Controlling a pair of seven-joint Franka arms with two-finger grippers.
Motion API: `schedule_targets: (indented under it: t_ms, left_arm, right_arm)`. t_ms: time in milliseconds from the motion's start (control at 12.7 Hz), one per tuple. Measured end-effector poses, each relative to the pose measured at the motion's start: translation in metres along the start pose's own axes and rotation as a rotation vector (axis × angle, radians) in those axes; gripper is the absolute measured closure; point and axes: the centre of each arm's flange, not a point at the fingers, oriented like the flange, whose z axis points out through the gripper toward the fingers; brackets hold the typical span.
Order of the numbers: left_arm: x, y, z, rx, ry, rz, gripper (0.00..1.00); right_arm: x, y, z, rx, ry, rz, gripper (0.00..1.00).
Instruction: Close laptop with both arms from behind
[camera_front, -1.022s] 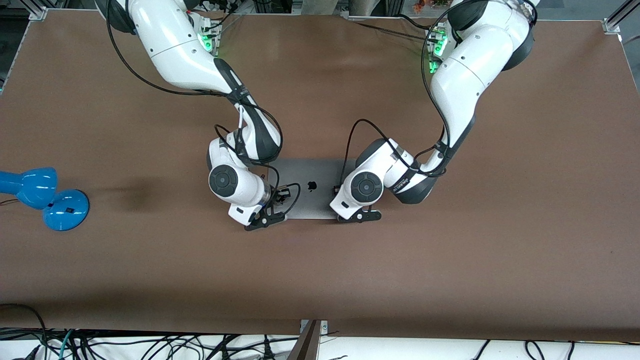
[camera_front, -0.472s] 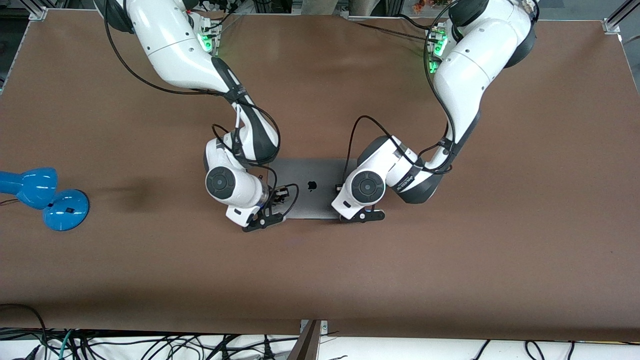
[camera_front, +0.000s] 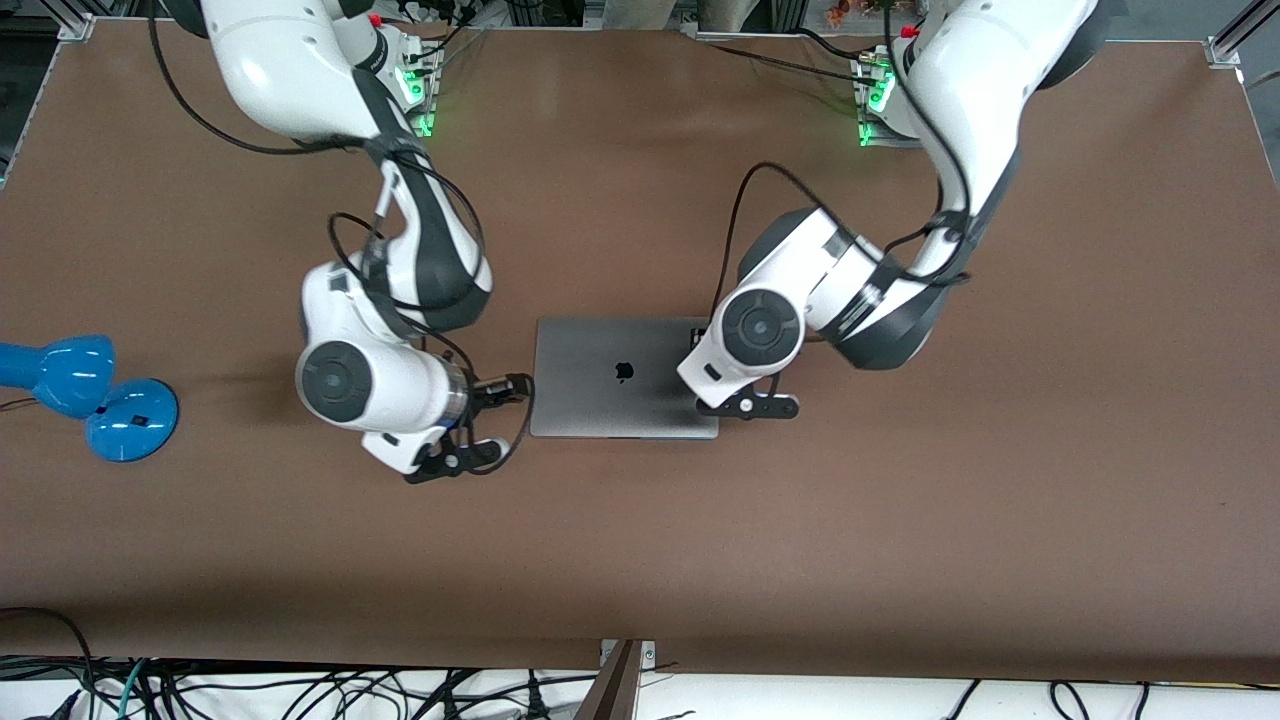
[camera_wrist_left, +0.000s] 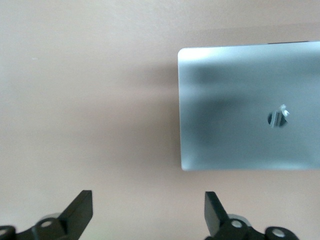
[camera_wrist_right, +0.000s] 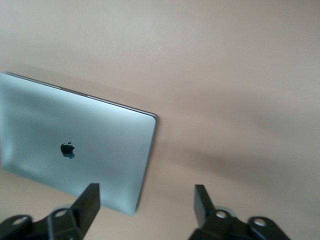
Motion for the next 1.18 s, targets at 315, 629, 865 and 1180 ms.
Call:
schedule_targets:
  t_ms: [315, 629, 865, 1180]
  left_arm:
    - [-0.057, -0.027, -0.069, 0.008, 0.045, 0.038, 0.0]
    - [-0.103, -0.119, -0.098, 0.041, 0.08, 0.076, 0.0]
    - [-0.138, -0.187, -0.094, 0.054, 0.142, 0.091, 0.0]
    - [-0.171, -0.291, -0.104, 0.009, 0.192, 0.051, 0.0]
  right_arm:
    - [-0.035, 0.068, -0.113, -0.074, 0.032, 0.066, 0.0]
    - [-0.069, 0.091, -0.185, -0.275, 0.082, 0.077, 0.0]
    - [-0.088, 0.114, -0.21, -0.272, 0.098, 0.114, 0.0]
    - [-0.114, 0.159, -0.237, -0.255, 0.111, 0.183, 0.0]
